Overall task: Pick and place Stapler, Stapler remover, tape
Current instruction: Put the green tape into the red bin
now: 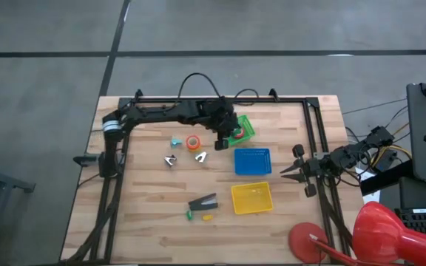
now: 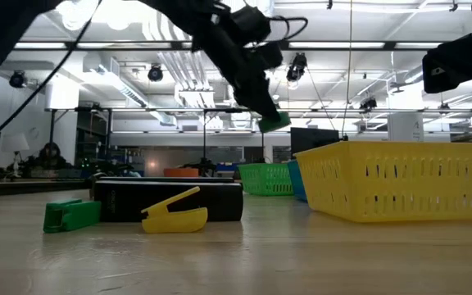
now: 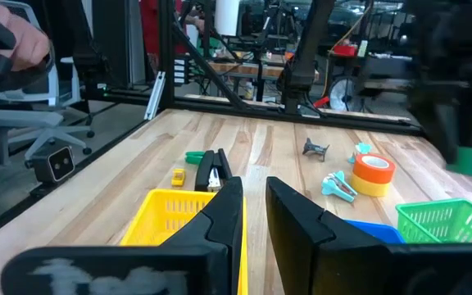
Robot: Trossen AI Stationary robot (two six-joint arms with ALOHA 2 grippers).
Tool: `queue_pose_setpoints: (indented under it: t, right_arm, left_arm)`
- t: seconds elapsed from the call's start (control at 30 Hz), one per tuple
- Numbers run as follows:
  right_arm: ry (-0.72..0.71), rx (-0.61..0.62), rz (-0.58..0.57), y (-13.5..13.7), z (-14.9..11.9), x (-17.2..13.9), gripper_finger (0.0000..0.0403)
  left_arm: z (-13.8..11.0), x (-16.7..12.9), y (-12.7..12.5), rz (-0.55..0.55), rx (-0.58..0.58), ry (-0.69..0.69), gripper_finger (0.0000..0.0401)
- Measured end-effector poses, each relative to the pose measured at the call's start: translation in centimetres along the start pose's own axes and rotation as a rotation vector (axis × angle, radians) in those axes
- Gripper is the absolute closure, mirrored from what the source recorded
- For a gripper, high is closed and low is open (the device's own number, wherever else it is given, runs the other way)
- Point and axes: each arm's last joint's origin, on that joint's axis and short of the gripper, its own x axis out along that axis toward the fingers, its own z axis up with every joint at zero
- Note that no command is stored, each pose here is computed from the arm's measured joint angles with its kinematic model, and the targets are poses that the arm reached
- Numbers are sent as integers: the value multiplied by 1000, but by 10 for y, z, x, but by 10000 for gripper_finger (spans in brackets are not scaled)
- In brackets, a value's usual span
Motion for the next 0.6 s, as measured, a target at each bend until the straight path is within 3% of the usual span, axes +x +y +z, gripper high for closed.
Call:
queue_pose_setpoints:
  t: [0.6]
  right_arm:
    - [-1, -2, 0, 0, 0, 0, 351]
  left_arm:
    - [-14, 68, 32, -9, -97, 81, 350]
